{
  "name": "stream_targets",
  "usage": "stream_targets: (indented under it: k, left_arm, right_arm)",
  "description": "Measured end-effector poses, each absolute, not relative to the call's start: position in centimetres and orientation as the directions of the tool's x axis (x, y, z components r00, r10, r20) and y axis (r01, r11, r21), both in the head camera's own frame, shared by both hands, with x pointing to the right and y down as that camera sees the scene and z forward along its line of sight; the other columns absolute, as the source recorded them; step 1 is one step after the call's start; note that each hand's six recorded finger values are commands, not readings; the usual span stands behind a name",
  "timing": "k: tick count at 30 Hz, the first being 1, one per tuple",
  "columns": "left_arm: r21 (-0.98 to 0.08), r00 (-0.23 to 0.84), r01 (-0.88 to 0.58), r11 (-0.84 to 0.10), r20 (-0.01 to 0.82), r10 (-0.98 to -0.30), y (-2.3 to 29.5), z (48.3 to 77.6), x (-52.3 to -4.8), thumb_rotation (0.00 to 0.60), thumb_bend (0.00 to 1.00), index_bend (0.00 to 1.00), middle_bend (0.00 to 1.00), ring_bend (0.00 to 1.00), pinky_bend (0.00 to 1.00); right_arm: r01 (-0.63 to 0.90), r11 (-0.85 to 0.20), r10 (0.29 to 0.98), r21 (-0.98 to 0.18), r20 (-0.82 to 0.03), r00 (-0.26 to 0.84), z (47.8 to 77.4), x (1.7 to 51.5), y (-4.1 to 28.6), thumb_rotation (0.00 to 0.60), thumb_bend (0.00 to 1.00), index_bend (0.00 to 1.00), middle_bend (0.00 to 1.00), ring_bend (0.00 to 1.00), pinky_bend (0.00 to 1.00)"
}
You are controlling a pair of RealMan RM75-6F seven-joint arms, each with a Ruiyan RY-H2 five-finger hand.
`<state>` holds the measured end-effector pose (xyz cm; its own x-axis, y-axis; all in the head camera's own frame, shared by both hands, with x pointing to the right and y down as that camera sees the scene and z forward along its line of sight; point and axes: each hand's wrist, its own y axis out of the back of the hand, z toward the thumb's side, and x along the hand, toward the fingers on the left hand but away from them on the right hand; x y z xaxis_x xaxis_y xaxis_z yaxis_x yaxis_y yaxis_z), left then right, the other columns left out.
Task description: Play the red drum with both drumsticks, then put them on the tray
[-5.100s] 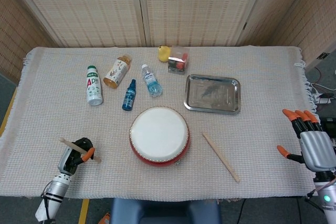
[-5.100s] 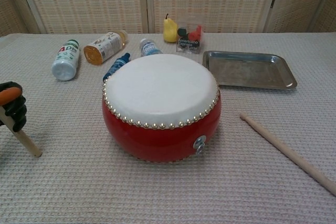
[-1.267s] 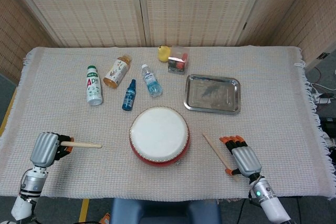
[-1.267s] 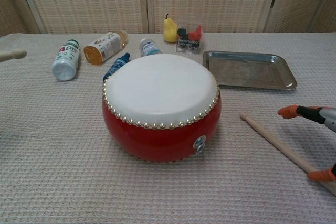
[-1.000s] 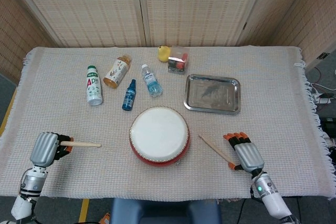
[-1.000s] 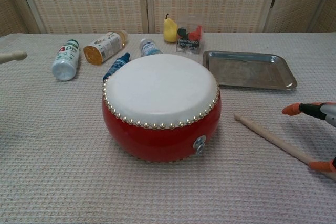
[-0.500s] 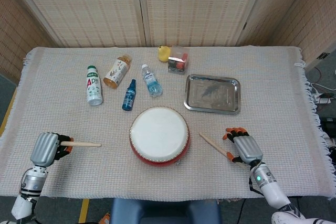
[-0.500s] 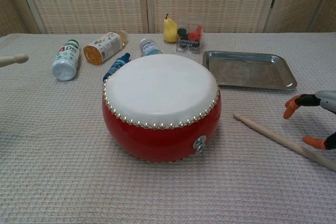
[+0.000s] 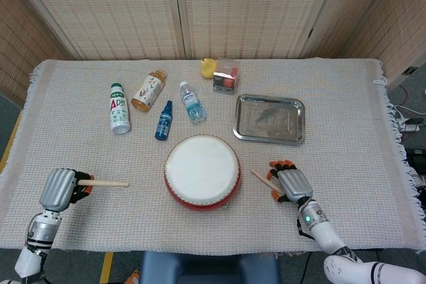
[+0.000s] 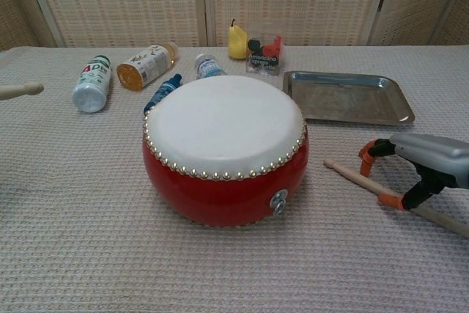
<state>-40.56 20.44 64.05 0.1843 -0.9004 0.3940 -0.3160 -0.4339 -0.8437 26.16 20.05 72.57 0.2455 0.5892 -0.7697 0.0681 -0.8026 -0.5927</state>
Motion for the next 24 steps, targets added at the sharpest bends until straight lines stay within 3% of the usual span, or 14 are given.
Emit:
stream_targets:
  k: [9,24]
  left_arm:
    - [-0.84,0.181,-0.315,-0.442,0.404,-0.897,20.6,64.2,-40.7,0.6,0.54,1.0,1.0,1.0,1.0]
    - [-0.838,0.173,-0.315,-0.445,0.411,-0.895,20.6,64.3,-41.2,0.6,0.54,1.0,1.0,1.0,1.0]
  right_arm:
    - [0.094,-0.786,0.605,-0.612,-0.728,0.321,71.7,24.5,20.6,0.6,0.32,0.42,0.12,0.0,0.08]
    - [0.073,-0.734,0.659,-0.675,-0.684,0.312,73.0,23.7,20.7,0.6,0.27,0.5,0.12,0.0,0.08]
